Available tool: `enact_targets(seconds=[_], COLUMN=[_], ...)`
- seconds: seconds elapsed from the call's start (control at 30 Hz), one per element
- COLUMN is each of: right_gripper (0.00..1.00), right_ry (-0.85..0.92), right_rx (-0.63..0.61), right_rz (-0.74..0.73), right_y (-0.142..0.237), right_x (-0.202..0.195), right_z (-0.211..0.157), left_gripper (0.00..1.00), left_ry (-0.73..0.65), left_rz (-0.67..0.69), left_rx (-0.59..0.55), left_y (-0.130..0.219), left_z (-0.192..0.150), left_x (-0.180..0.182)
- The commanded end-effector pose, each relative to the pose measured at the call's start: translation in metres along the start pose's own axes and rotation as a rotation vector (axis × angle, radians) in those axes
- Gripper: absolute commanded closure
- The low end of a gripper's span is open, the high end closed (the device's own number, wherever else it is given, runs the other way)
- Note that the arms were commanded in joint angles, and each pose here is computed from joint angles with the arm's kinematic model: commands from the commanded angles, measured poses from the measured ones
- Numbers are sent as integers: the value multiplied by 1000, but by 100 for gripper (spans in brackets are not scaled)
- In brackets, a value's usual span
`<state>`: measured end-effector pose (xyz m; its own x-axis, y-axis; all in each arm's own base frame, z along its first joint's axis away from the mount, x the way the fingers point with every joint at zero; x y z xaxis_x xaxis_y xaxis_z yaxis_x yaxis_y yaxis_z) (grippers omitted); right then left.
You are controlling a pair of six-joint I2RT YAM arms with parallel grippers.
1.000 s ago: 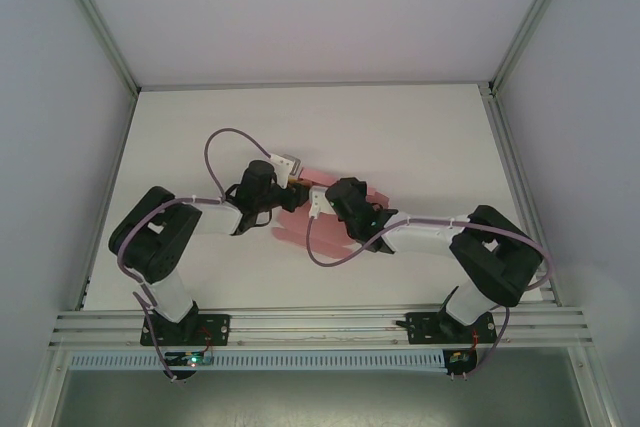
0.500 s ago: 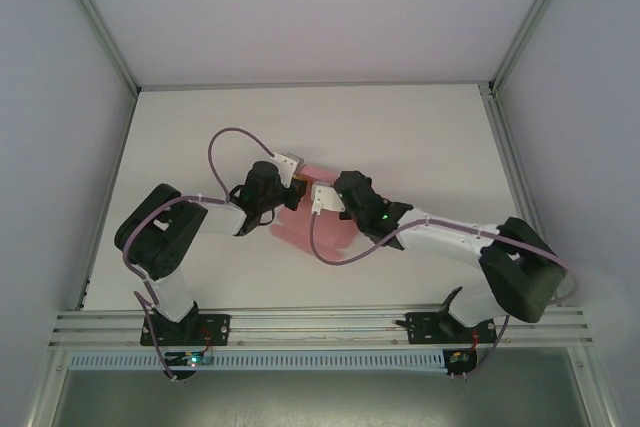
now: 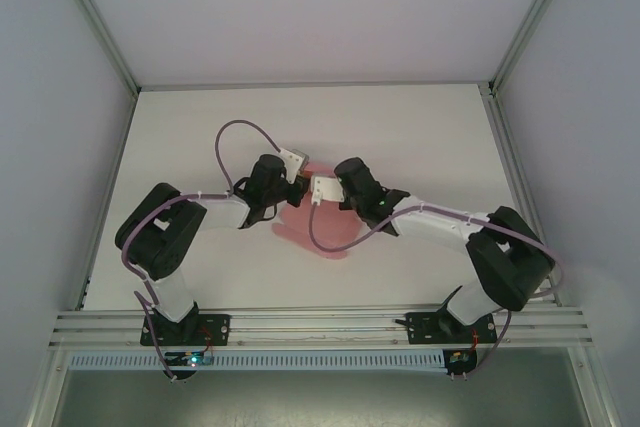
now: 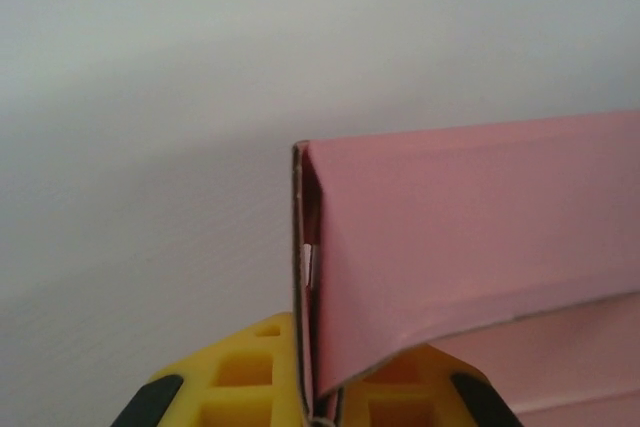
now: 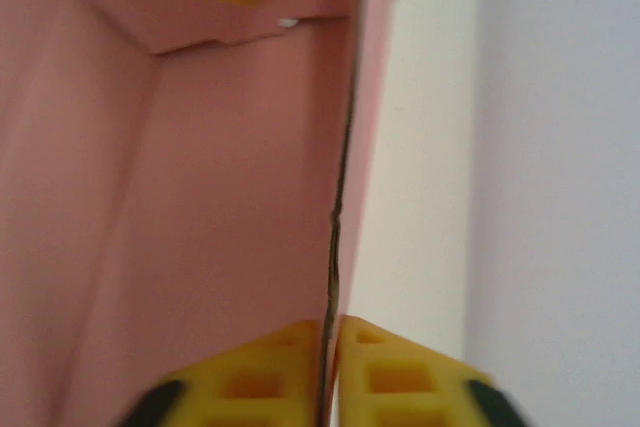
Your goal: Assemble paper box
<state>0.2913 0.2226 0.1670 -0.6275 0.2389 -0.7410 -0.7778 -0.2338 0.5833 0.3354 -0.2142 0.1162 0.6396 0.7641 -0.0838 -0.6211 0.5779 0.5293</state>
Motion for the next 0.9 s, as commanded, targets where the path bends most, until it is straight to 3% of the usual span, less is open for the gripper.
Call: enact_targets(seconds=[0.0,0.27,0.53,0.6,0.7,0.77,0.87], right_gripper=[100,100,100,100,100,100,100], right_ry=[48,-10,-44,-46,-47,-53,-71], right_rx=[62,148,193,195,193,185,165], right_rz=[39,164,184,185,190,192,186], right_y=[-15,-13,-10,-10,-12,-15,-17], right_x=[17,28,24,23,24,26,28], right_z=[-4,-19,-28,-29,-28,-27,-23], left_gripper=[94,100,100,100,100,92,71], left_ry=[-18,18,72,56,42,45,70], left_rz=[141,615,830,799,586,482,381], left_rx=[111,138,211,230,207,208,181], left_y=[-10,-11,0,-2,-12,-17,-17], left_z=[-10,-44,-63,-63,-63,-59,-53], left_x=[-3,16,28,26,12,3,-6])
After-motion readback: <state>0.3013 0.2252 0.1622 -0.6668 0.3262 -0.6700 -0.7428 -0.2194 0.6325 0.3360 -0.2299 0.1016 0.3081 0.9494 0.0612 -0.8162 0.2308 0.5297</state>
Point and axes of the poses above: each hand's point on the last joint's axis, 136 mm out from that joint toward the fingers, its own y axis back along the fingers, its own x axis along the line the jaws close on, z = x × y, the point moved 8 cm from there along y, back along the fingers, and after that the axes turned 9 degrees about -y, right-handed, at the moved point
